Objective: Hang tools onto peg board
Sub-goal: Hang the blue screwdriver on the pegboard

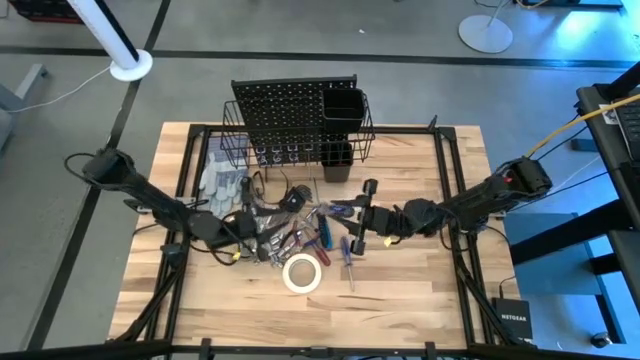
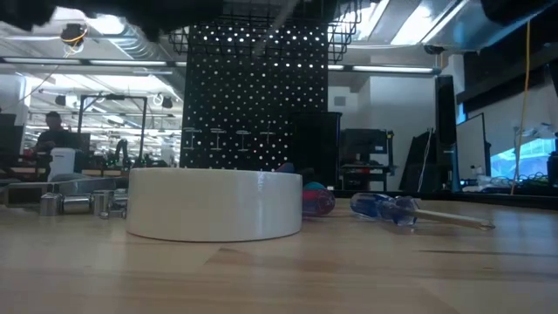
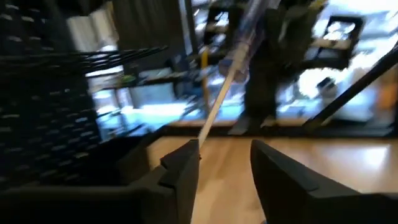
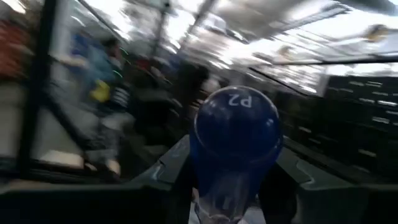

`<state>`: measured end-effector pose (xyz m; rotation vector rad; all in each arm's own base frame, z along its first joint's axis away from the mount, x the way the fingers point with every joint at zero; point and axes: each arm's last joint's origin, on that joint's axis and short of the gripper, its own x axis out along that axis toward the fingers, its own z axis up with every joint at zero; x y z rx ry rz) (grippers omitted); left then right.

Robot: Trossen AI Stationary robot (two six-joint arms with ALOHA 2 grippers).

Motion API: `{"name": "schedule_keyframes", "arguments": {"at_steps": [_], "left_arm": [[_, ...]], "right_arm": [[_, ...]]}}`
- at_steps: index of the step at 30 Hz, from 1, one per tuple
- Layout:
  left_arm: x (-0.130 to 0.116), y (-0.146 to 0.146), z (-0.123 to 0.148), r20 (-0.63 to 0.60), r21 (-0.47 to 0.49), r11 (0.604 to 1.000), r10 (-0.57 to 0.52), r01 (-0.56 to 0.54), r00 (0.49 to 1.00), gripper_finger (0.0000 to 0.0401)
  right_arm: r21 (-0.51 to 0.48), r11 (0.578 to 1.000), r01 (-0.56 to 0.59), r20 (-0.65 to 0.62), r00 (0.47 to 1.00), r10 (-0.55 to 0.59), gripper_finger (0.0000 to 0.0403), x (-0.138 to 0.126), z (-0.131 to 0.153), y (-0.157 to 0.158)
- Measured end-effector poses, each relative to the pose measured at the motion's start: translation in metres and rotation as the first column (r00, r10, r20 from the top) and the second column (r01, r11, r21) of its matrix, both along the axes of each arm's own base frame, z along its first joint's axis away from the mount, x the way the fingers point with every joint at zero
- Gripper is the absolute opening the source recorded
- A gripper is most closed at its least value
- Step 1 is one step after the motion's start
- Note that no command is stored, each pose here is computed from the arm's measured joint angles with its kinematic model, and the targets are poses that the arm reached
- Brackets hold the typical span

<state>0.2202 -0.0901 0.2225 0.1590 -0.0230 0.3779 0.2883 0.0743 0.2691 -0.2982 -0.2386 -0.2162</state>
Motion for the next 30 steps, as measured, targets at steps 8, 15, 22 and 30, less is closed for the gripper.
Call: {"name": "schedule_keyframes", "arguments": {"at_steps": [8,15,22,30], "left_arm": [[-0.029,0.012,-0.003,-0.184,-0.036,0.991,0.121,-0.13,0.975,0.0144],[-0.032,0.014,-0.022,-0.273,-0.117,0.976,0.145,-0.183,0.951,0.0138],[-0.027,0.012,-0.035,-0.317,-0.095,0.976,0.157,-0.196,0.935,0.0138],[-0.024,0.008,-0.044,-0.35,-0.068,0.979,0.156,-0.191,0.924,0.0138]], "right_arm": [[0.032,0.962,0.271,-0.167,0.95,-0.262,0.0132,0.02,-0.028,-0.011],[0.019,0.926,0.377,-0.211,0.907,-0.365,0.0132,0.07,-0.047,-0.017],[0.045,0.888,0.457,-0.175,0.879,-0.443,0.0132,0.106,-0.045,-0.034],[0.077,0.89,0.45,-0.065,0.893,-0.446,0.0132,0.11,-0.043,-0.046]]}}
